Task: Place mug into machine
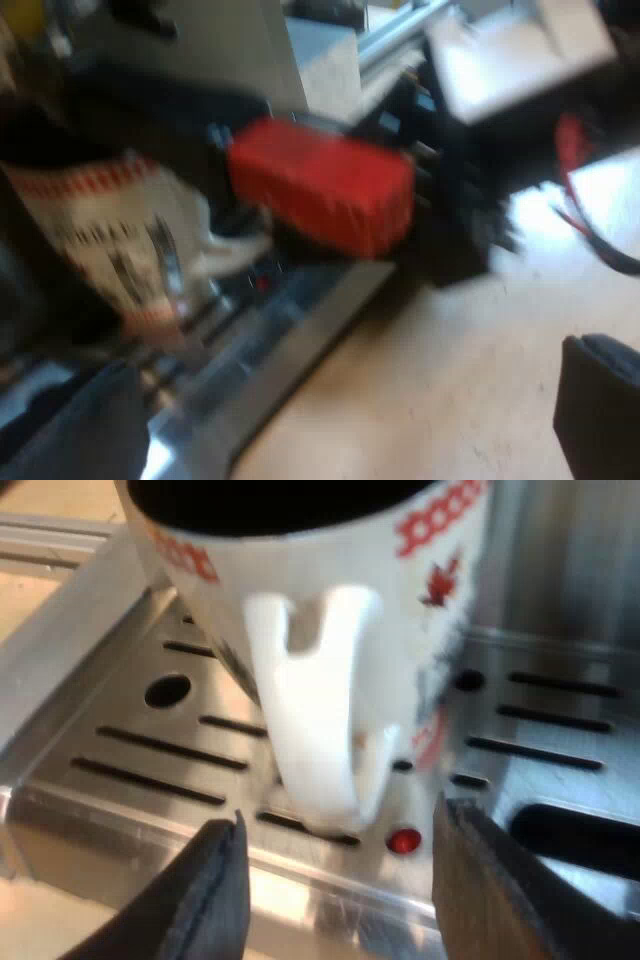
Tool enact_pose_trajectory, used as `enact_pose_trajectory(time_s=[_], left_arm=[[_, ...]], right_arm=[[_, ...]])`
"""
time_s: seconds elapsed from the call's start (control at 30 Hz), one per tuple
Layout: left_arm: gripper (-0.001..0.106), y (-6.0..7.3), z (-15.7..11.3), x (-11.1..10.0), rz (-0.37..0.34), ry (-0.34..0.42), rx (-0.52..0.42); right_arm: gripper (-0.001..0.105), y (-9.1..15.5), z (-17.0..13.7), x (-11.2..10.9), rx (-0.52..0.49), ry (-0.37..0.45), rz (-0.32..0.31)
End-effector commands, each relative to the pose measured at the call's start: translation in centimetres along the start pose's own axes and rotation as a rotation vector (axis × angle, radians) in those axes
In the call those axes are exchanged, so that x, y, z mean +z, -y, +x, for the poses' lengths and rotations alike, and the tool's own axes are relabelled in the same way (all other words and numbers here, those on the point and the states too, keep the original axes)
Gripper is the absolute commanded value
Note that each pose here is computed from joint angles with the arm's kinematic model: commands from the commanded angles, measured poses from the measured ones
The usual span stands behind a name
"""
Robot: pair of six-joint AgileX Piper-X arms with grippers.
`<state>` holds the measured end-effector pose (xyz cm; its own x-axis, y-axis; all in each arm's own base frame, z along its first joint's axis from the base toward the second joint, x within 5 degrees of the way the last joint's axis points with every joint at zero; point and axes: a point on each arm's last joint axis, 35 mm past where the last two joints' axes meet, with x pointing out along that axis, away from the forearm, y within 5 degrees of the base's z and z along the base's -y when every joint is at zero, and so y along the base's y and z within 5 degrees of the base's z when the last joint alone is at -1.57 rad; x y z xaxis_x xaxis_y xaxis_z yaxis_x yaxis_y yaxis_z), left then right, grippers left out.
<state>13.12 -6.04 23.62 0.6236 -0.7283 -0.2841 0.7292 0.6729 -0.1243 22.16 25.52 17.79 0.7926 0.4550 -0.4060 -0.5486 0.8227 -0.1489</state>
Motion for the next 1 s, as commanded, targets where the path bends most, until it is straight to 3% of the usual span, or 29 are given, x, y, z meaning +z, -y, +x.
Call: enact_pose_trajectory(time_s=[0.03, 0.2, 0.37, 0.53, 0.63, 1.0], left_arm=[[0.083, -0.1, -0.6, 1.8, 0.017, 0.058, 0.023], [0.083, 0.2, -1.4, 3.2, 0.039, 0.098, 0.033], [0.083, 0.8, -2.5, 4.3, 0.028, 0.080, 0.032], [0.083, 1.7, -4.0, 5.6, -0.020, 0.082, 0.030], [0.083, 2.0, -4.4, 6.2, -0.019, 0.105, 0.028], [0.083, 2.7, -5.8, 8.3, 0.002, 0.138, 0.022]], right_arm=[[0.045, 0.1, -1.9, 0.7, -0.008, 0.039, -0.011], [0.045, 0.0, -4.6, 1.8, -0.029, 0.066, -0.016], [0.043, -0.1, -7.0, 3.6, -0.014, 0.124, -0.010], [0.012, -0.5, -9.2, 5.5, -0.013, 0.204, -0.012], [0.000, -1.2, -9.5, 6.6, 0.005, 0.230, -0.040], [0.000, -2.8, -7.4, 10.1, -0.070, 0.261, -0.011]])
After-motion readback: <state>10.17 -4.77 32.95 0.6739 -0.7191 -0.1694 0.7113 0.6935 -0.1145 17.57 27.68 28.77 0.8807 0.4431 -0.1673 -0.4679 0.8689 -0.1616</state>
